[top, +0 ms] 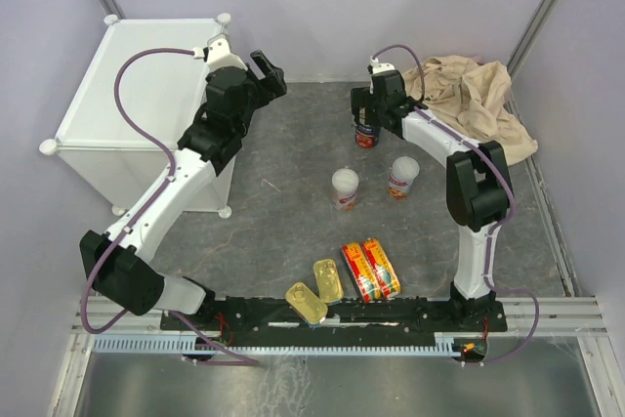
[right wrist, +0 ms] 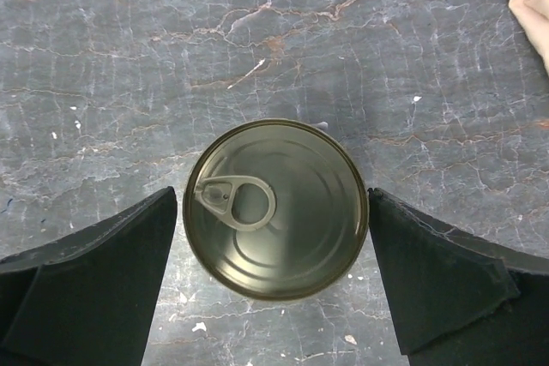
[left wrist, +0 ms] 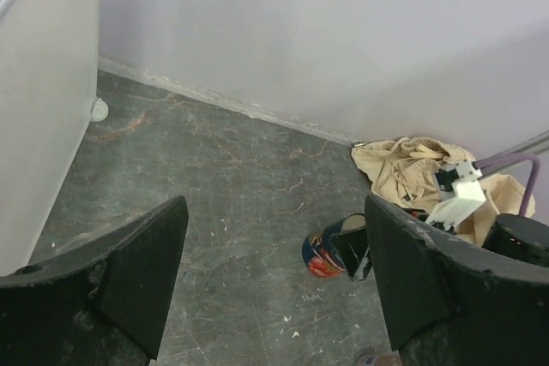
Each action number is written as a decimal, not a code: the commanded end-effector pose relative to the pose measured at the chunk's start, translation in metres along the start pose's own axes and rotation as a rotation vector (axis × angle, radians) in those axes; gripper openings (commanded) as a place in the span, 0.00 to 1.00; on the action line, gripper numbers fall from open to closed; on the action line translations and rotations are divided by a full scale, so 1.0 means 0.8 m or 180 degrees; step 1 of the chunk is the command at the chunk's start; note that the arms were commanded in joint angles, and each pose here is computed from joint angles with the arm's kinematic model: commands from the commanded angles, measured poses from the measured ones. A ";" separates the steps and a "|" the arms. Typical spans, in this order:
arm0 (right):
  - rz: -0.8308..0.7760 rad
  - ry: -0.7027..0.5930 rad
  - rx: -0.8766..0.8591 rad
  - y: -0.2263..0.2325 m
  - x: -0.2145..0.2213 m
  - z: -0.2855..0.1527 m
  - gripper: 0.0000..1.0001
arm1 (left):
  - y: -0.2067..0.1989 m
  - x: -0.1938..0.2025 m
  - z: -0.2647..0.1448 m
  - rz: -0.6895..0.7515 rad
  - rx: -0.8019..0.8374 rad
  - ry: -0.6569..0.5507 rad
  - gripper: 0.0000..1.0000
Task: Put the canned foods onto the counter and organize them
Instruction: Move the canned food to the center of the board.
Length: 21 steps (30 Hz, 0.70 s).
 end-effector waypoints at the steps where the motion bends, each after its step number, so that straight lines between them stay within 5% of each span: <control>1: -0.0015 -0.0103 -0.0011 0.001 -0.017 0.010 0.99 | -0.010 -0.009 0.003 -0.0188 0.0122 -0.0126 0.89; 7: 0.0003 -0.0112 0.0129 -0.002 -0.015 0.023 0.98 | -0.011 -0.014 0.001 -0.0170 0.0104 -0.0191 0.89; 13: 0.0053 -0.0224 0.0227 -0.009 -0.016 0.022 0.76 | -0.005 -0.013 -0.003 -0.0190 0.0078 -0.0234 0.89; 21: 0.0096 -0.0262 0.0409 -0.024 -0.008 -0.001 0.61 | -0.001 -0.011 -0.009 -0.0243 0.0071 -0.0223 0.89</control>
Point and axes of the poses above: each gripper's point midway between its finger pads, its own z axis out along the fingers, its own y axis along the line the jaws close on, x = y × z, the point moved 9 cm from there along -z, back along the fingers, and after that the axes turned 14 degrees about -z, right-handed, at the moved point
